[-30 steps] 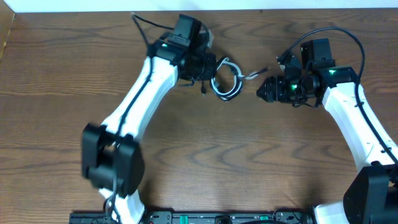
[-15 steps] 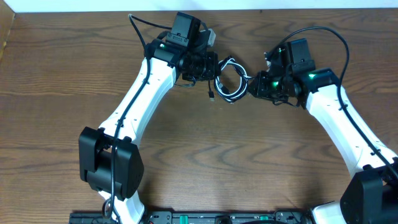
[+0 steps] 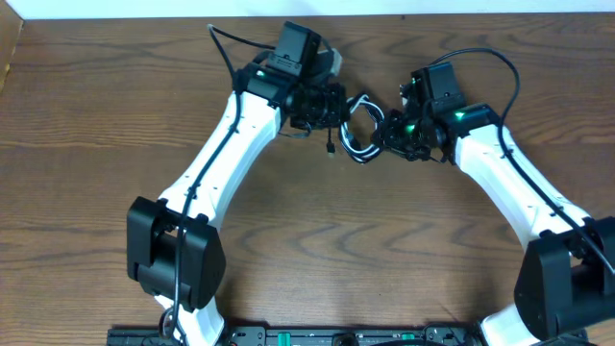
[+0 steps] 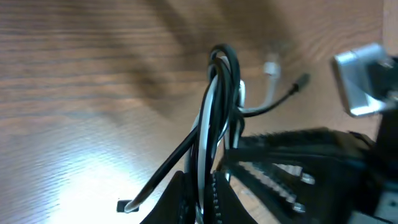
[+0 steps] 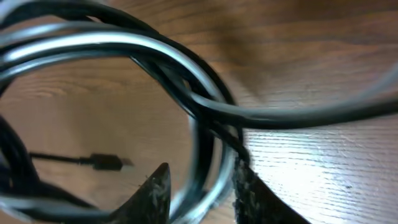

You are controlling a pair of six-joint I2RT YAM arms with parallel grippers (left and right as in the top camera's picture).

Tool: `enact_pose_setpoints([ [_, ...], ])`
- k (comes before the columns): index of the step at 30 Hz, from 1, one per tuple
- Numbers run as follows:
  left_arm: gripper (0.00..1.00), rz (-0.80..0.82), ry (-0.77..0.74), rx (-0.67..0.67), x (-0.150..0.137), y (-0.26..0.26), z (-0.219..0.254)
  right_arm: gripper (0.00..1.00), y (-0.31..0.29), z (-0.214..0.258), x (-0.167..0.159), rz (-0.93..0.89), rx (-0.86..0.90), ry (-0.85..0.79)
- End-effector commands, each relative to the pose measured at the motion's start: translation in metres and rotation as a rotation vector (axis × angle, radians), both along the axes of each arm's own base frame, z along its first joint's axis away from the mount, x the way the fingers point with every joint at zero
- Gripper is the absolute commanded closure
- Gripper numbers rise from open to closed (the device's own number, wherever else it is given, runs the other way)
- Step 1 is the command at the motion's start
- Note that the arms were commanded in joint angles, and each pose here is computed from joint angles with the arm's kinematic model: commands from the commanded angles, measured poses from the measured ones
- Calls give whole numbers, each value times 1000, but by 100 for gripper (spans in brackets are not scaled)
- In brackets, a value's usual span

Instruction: Untangle cables

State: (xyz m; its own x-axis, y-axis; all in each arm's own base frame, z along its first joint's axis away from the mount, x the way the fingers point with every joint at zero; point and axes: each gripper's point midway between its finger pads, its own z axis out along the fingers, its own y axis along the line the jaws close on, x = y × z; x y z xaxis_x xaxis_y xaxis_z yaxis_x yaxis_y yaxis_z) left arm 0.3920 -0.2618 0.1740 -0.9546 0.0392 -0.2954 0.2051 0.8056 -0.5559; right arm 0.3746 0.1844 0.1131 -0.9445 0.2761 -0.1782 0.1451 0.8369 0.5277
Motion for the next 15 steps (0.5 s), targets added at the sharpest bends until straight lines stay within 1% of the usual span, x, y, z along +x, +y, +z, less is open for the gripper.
enact_pose_setpoints([
  [1, 93, -24, 8, -21, -6, -11, 3, 69, 7, -1, 2, -15, 19, 20],
  [3, 93, -22, 9, -22, -6, -12, 3, 67, 7, -9, 2, -15, 14, 37],
  [8, 93, -17, 13, -24, -6, -12, 3, 67, 6, -28, 0, -16, -3, 90],
  [9, 93, -17, 12, -24, -6, -12, 3, 69, 6, -32, -1, -16, -8, 103],
  [15, 93, -8, -7, -23, -1, -11, 4, 87, -6, -59, -16, -16, -82, 197],
])
